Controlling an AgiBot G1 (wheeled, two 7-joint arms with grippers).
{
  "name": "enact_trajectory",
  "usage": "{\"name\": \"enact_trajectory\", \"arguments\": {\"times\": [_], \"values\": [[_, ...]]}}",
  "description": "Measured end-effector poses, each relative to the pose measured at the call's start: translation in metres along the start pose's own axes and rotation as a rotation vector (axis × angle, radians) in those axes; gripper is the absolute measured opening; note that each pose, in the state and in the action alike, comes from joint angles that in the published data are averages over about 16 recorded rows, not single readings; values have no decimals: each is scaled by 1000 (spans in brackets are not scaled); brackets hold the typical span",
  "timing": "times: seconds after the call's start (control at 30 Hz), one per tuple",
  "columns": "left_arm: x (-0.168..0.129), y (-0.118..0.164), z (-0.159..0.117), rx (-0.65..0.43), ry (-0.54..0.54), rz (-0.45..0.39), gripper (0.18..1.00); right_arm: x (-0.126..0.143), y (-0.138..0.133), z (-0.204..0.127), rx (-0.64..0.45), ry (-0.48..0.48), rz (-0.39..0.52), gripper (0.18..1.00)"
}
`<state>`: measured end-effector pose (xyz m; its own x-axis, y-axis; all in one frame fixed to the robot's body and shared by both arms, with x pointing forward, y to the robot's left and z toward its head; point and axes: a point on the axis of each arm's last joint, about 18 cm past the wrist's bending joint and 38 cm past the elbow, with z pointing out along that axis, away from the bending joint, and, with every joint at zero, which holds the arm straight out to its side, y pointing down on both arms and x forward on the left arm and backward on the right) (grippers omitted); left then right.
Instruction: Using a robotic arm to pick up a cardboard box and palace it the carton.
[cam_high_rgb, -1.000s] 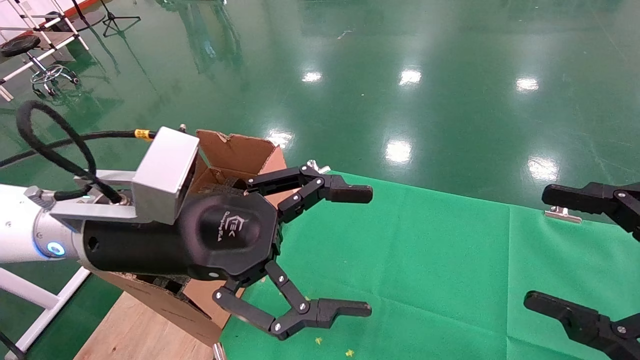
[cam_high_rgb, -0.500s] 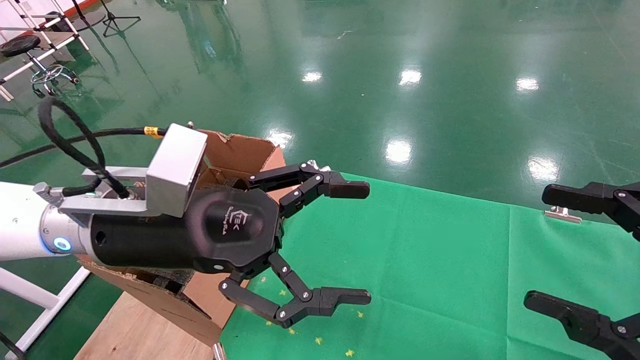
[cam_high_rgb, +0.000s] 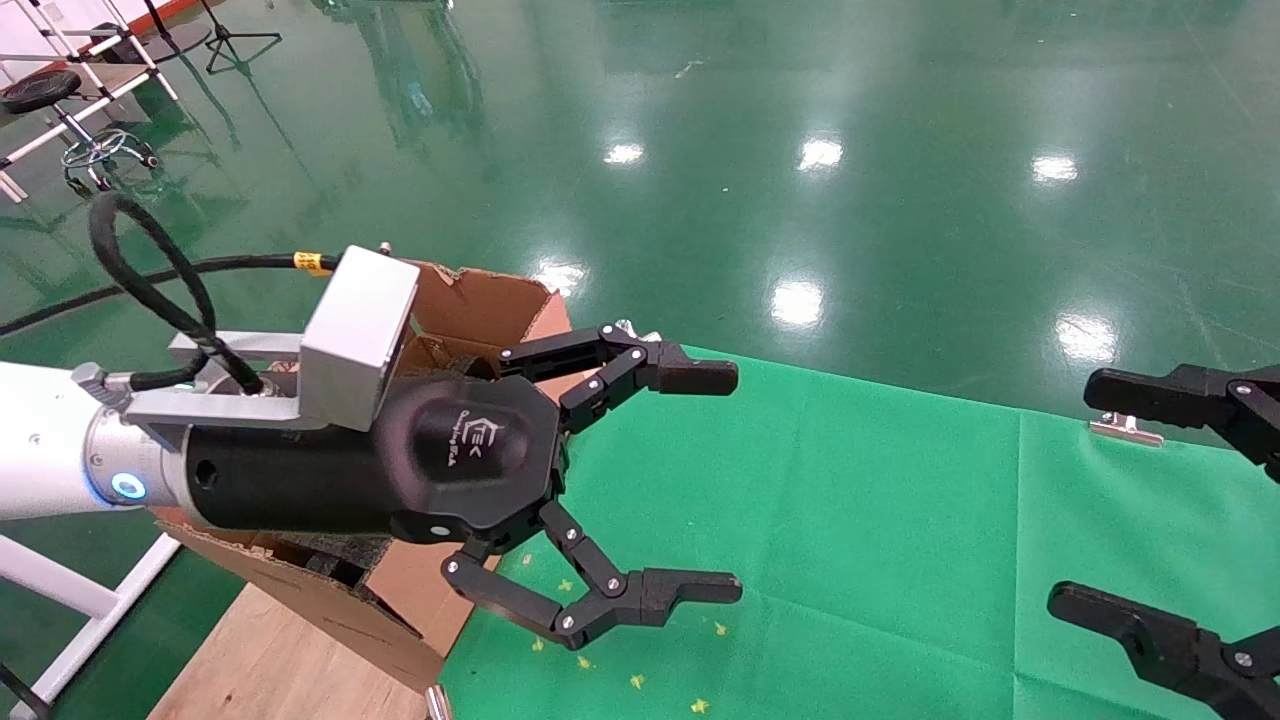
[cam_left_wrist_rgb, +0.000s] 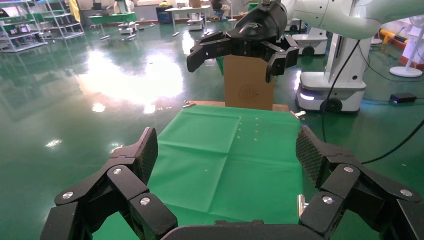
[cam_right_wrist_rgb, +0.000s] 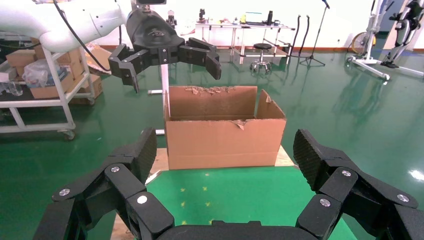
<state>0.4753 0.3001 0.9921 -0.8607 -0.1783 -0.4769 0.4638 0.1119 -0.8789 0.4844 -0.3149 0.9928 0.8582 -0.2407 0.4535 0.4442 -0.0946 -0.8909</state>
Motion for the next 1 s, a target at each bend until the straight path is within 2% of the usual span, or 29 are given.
{"name": "enact_trajectory", "arguments": {"times": [1.0], "values": [[-1, 0, 0, -2, -3, -2, 1001, 0, 0, 0, 0, 0, 0, 1001]]}}
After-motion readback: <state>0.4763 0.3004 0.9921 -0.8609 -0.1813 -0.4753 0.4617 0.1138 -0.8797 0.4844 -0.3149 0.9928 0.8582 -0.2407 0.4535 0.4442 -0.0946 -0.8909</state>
